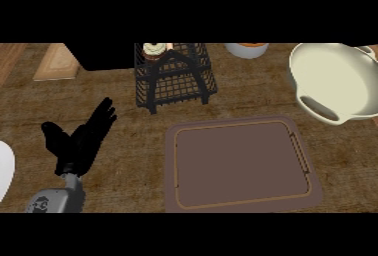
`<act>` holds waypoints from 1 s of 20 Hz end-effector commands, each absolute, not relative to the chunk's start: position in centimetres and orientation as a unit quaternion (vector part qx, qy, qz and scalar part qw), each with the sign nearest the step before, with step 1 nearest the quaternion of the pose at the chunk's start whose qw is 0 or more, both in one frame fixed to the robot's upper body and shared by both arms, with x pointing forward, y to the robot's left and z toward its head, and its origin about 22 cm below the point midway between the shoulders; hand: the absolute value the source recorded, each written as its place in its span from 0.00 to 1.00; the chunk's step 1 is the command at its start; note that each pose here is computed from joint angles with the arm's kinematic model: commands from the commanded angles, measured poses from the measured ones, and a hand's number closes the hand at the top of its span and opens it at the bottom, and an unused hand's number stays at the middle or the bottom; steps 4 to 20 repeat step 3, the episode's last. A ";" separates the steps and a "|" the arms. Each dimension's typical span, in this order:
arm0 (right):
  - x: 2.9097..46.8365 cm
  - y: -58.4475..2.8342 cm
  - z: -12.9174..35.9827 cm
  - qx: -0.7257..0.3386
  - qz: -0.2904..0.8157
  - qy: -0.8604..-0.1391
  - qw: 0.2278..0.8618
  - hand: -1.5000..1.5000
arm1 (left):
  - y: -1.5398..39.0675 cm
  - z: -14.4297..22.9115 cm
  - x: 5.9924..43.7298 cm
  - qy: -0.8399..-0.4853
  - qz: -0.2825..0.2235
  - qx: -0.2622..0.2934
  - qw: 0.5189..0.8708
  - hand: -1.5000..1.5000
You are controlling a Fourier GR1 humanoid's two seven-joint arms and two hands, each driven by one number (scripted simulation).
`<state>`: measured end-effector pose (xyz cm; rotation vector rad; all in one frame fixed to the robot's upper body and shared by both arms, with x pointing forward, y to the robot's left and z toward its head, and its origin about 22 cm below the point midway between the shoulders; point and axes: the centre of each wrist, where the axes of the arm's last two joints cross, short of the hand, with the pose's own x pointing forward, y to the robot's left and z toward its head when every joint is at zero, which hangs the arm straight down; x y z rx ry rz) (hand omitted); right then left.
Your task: Pick the cupcake from the tray and place it in the tiered basket
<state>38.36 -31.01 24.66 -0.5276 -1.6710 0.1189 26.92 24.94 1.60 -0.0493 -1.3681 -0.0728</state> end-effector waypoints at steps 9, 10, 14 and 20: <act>29.8 -37.5 25.2 -0.244 0.060 -0.735 0.630 0.00 | 24.1 2.3 27.0 -0.635 -0.044 -0.018 0.771 0.50; 29.8 -37.5 25.2 -0.244 0.060 -0.735 0.630 0.00 | 24.1 2.3 27.0 -0.635 -0.044 -0.018 0.771 0.50; 29.8 -37.5 25.2 -0.244 0.060 -0.735 0.630 0.00 | 24.1 2.3 27.0 -0.635 -0.044 -0.018 0.771 0.50; 29.8 -37.5 25.2 -0.244 0.060 -0.735 0.630 0.00 | 24.1 2.3 27.0 -0.635 -0.044 -0.018 0.771 0.50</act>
